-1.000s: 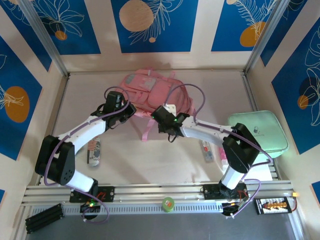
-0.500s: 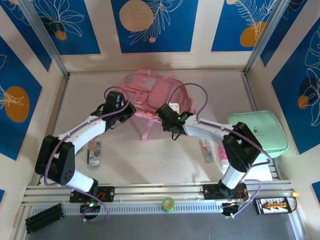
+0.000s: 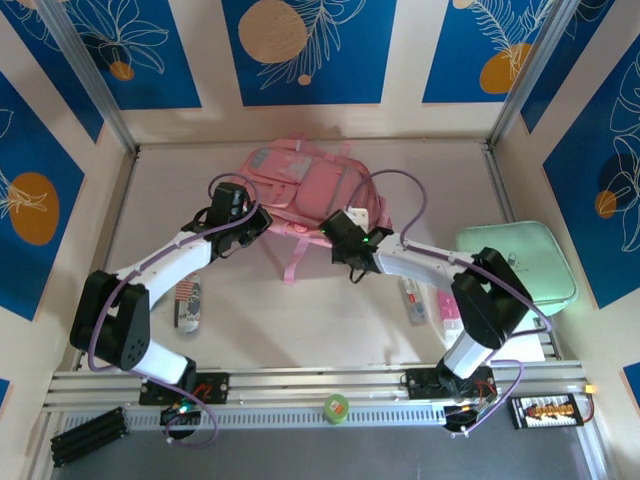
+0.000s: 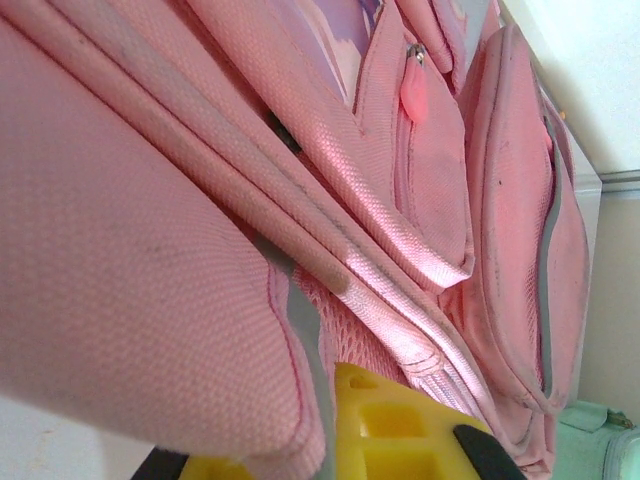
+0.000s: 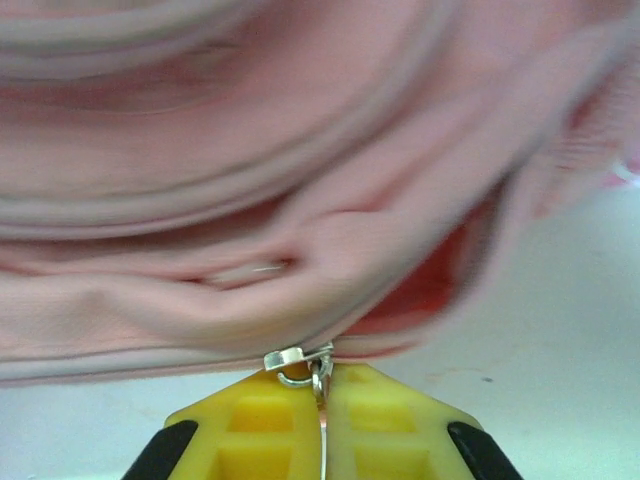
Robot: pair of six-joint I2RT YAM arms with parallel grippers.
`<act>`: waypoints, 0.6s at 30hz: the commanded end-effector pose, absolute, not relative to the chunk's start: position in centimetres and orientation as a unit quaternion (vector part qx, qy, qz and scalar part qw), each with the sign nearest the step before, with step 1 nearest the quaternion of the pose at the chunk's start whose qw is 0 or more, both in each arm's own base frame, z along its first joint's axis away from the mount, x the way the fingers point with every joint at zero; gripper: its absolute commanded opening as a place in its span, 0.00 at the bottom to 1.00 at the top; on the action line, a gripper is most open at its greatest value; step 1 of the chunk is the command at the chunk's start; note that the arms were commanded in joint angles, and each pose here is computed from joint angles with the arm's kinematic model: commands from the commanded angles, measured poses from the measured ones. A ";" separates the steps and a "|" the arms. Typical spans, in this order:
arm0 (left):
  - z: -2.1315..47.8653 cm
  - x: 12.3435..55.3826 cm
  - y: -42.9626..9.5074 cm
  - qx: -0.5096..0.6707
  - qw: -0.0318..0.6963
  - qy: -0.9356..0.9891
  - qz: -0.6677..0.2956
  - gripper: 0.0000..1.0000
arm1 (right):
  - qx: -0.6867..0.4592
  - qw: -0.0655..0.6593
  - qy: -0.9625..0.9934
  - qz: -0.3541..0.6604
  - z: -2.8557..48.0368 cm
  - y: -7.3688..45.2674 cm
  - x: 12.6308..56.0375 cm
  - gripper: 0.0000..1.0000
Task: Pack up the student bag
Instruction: Zip the student bag at the top-center of the table.
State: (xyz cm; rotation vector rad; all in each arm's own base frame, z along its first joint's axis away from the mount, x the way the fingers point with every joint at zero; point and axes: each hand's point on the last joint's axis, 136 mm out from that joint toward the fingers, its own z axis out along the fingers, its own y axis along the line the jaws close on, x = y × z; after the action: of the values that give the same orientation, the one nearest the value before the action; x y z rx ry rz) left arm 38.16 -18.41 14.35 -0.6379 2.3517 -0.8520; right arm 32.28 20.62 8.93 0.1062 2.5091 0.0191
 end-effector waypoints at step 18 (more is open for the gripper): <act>11.4 45.5 -16.0 -0.197 0.299 0.882 -0.308 0.02 | -0.119 0.243 0.928 0.258 11.4 27.9 28.8 0.00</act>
State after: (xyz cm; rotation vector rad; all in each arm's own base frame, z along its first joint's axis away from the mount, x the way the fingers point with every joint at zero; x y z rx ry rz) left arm 42.34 -15.70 8.75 -0.6375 2.4452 -0.7714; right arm 30.03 24.01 9.13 -0.1637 2.5875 0.4622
